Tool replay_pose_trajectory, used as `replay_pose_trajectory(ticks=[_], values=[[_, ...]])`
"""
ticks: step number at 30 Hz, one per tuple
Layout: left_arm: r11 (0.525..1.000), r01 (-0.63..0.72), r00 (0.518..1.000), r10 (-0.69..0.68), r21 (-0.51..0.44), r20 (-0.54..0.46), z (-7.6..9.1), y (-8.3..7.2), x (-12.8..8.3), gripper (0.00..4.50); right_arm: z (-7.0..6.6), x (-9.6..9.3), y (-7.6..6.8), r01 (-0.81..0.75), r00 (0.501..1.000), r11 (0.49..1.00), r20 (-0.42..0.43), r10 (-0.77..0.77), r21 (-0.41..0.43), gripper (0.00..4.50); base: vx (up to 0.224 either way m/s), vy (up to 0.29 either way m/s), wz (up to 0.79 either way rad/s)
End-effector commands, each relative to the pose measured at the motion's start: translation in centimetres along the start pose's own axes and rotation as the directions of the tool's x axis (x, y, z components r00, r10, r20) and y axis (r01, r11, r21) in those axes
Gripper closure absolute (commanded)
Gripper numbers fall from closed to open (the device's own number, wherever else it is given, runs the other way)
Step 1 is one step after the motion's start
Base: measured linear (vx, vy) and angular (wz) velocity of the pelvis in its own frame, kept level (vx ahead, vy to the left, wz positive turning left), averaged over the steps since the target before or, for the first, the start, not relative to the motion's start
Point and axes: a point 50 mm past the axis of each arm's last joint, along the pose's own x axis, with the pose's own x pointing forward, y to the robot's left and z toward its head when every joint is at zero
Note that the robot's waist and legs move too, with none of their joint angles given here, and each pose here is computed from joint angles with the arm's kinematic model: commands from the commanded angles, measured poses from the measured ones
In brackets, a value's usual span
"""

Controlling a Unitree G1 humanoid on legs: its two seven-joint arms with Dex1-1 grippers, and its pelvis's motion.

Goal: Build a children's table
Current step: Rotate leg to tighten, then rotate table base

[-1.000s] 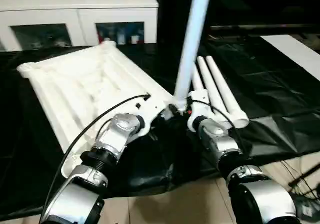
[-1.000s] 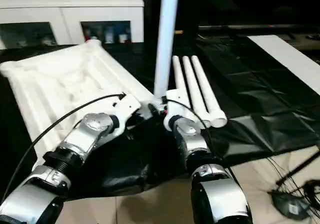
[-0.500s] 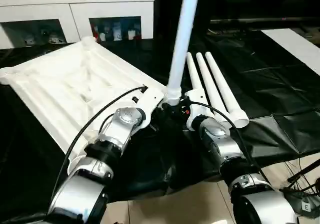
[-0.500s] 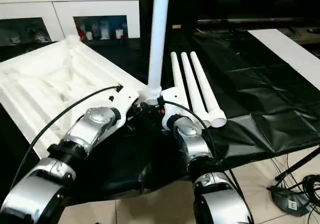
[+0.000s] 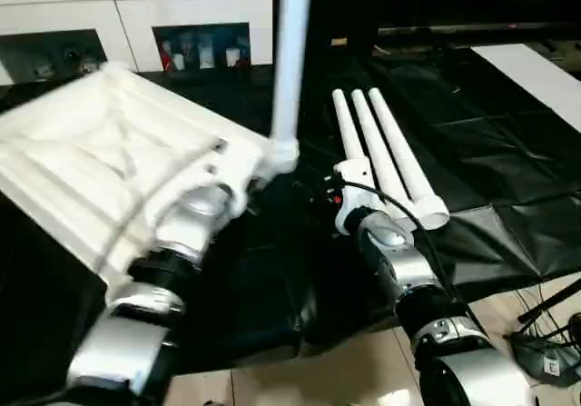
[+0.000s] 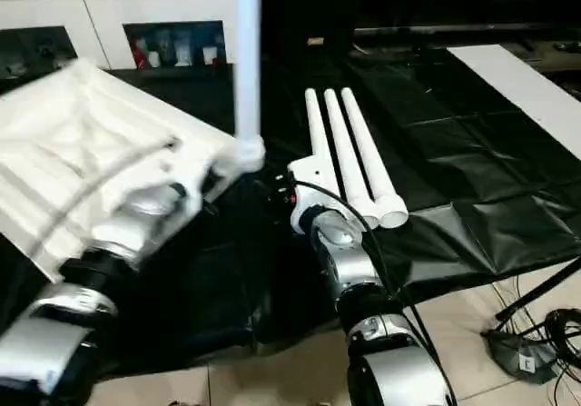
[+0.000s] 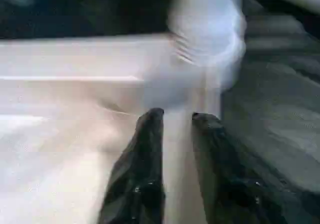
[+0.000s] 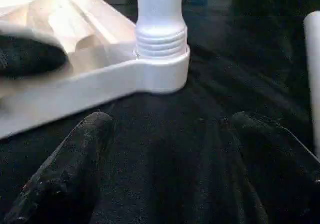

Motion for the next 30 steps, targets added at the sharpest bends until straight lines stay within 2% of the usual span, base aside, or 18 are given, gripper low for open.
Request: replay_pose_trajectory(ticks=[1,2,4,6,9,10,11,13,14,15,18,19,21,23,24,26,28,30], values=[[0.999,-0.021,0.998,0.023,-0.043,0.057,1.1,1.7,-1.1,3.01,-0.4,0.1,0.2,-0.001,1.000,1.000,-0.027,0.001,0.014,0.49,0.000,0.000,0.00],[0.998,-0.029,0.997,0.032,-0.053,0.070,1.3,2.3,-1.5,3.01,-0.4,0.2,0.3,-0.003,1.000,1.000,-0.029,0.003,0.014,0.49,0.000,0.000,0.00],[0.999,-0.017,0.996,0.021,-0.051,0.088,1.5,3.2,-2.4,2.69,-0.5,0.3,0.5,-0.008,0.999,1.000,-0.036,0.009,0.013,0.49,0.000,0.000,0.00],[0.998,-0.020,0.995,0.025,-0.052,0.094,1.6,4.2,-3.5,2.65,-0.6,0.4,0.7,-0.019,0.999,1.000,-0.044,0.019,0.009,0.49,0.000,0.000,0.00],[0.989,-0.146,0.987,0.148,-0.040,0.066,1.4,6.8,-4.7,2.40,-0.6,0.5,1.0,-0.033,0.998,0.999,-0.053,0.033,-0.004,0.49,0.000,0.000,0.00],[0.968,-0.250,0.967,0.251,-0.031,0.036,1.0,8.6,-5.5,2.28,-0.7,0.6,1.1,-0.042,0.997,0.999,-0.058,0.041,-0.006,0.49,0.000,0.000,0.00],[0.928,-0.373,0.928,0.373,0.013,-0.005,0.3,10.7,-6.6,2.24,-0.7,0.6,1.2,-0.052,0.996,0.999,-0.069,0.051,-0.015,0.49,0.000,0.000,0.00],[0.852,-0.515,0.851,0.522,0.099,-0.063,-1.0,13.5,-8.4,2.17,-0.9,0.8,1.5,-0.062,0.994,0.998,-0.089,0.058,-0.033,0.49,0.000,0.000,0.00],[0.852,-0.515,0.851,0.522,0.099,-0.063,-1.0,13.5,-8.4,2.06,-0.9,0.8,1.5,-0.062,0.994,0.998,-0.089,0.058,-0.033,0.49,0.000,0.000,0.00],[0.825,-0.548,0.821,0.562,0.137,-0.101,-1.8,14.5,-9.4,1.92,-1.1,0.9,1.6,-0.059,0.993,0.997,-0.102,0.054,-0.042,0.49,0.000,0.000,0.00],[0.782,-0.582,0.765,0.620,0.224,-0.174,-3.5,15.9,-11.3,1.81,-1.2,1.1,1.7,-0.050,0.992,0.997,-0.116,0.043,-0.051,0.49,0.000,0.000,0.00],[0.758,-0.595,0.728,0.649,0.267,-0.221,-4.5,16.5,-12.6,1.81,-1.1,1.2,1.8,-0.042,0.993,0.998,-0.116,0.037,-0.046,0.49,0.000,0.000,0.00],[0.756,-0.578,0.708,0.652,0.308,-0.271,-5.6,16.7,-13.3,1.49,-1.1,1.2,1.9,-0.042,0.993,0.998,-0.116,0.036,-0.044,0.49,0.000,0.000,0.00],[0.760,-0.565,0.705,0.647,0.321,-0.292,-5.9,16.7,-13.4,1.42,-1.1,1.2,1.9,-0.043,0.993,0.998,-0.116,0.038,-0.044,0.49,0.000,0.000,0.00],[0.783,-0.530,0.708,0.620,0.326,-0.337,-6.8,16.2,-13.5,1.39,-1.2,1.3,2.1,-0.049,0.992,0.998,-0.119,0.044,-0.047,0.49,0.000,0.000,0.00],[0.806,-0.490,0.713,0.590,0.333,-0.378,-7.5,15.7,-13.4,1.12,-1.2,1.3,2.1,-0.053,0.992,0.997,-0.121,0.047,-0.051,0.49,0.000,0.000,0.00],[0.816,-0.467,0.717,0.574,0.340,-0.395,-7.8,15.4,-13.4,1.03,-1.2,1.3,2.1,-0.054,0.991,0.997,-0.122,0.047,-0.053,0.49,0.000,0.000,0.00],[0.854,-0.404,0.740,0.516,0.329,-0.431,-8.2,14.5,-13.2,0.82,-1.1,1.3,1.9,-0.052,0.991,0.997,-0.123,0.044,-0.057,0.49,0.000,0.000,0.00]])
